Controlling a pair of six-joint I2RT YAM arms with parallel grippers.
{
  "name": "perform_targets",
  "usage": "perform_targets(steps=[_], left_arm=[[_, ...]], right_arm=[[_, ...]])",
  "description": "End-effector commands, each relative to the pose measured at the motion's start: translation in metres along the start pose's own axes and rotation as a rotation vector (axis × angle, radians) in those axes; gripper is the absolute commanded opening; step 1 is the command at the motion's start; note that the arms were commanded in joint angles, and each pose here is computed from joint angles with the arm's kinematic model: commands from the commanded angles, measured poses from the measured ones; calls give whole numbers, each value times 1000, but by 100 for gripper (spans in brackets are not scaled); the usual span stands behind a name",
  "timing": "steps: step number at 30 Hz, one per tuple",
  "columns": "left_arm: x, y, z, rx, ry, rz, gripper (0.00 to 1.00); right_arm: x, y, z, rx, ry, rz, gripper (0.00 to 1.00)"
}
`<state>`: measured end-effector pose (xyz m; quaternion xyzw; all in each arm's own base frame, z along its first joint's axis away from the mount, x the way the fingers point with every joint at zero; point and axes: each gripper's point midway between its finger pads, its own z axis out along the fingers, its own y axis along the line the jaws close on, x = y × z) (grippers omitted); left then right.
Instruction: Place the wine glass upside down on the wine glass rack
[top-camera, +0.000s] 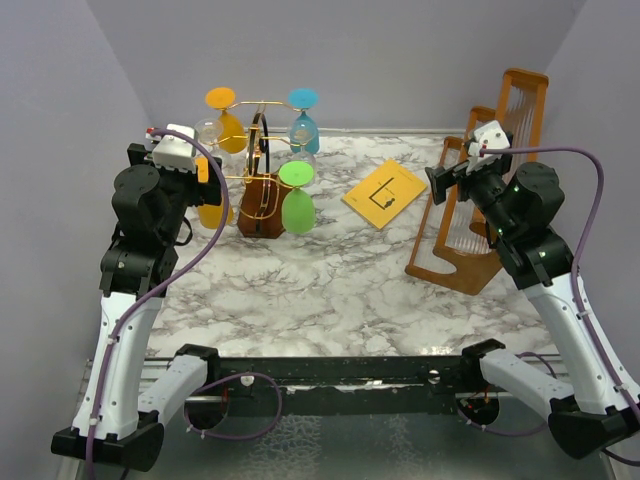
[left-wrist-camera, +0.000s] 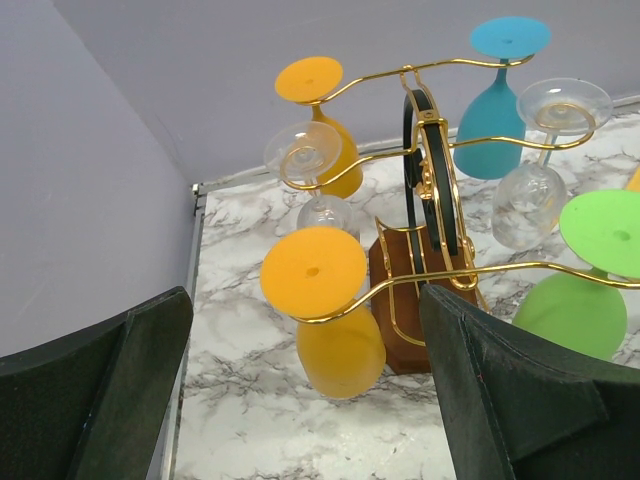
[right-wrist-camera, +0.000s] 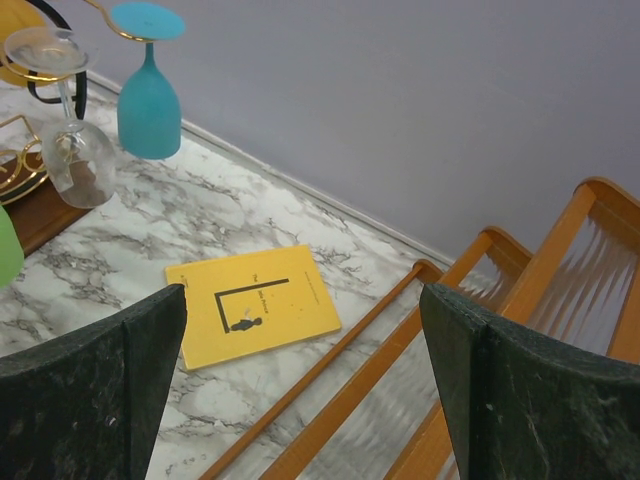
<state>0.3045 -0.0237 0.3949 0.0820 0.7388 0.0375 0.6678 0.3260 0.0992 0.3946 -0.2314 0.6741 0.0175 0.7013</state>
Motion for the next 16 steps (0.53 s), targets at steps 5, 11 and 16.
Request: perform_targets(steps=[5, 11, 16], left_arm=[[-6, 5, -4, -22, -16, -18, 99], [-6, 7, -4, -31, -15, -16, 99], [-4, 9, -2, -43, -8, -13, 99]], right_arm=[[-1, 2, -4, -17, -4, 0, 100], [-1, 3, -2, -22, -5, 0, 100], [0, 4, -1, -26, -3, -1, 100]])
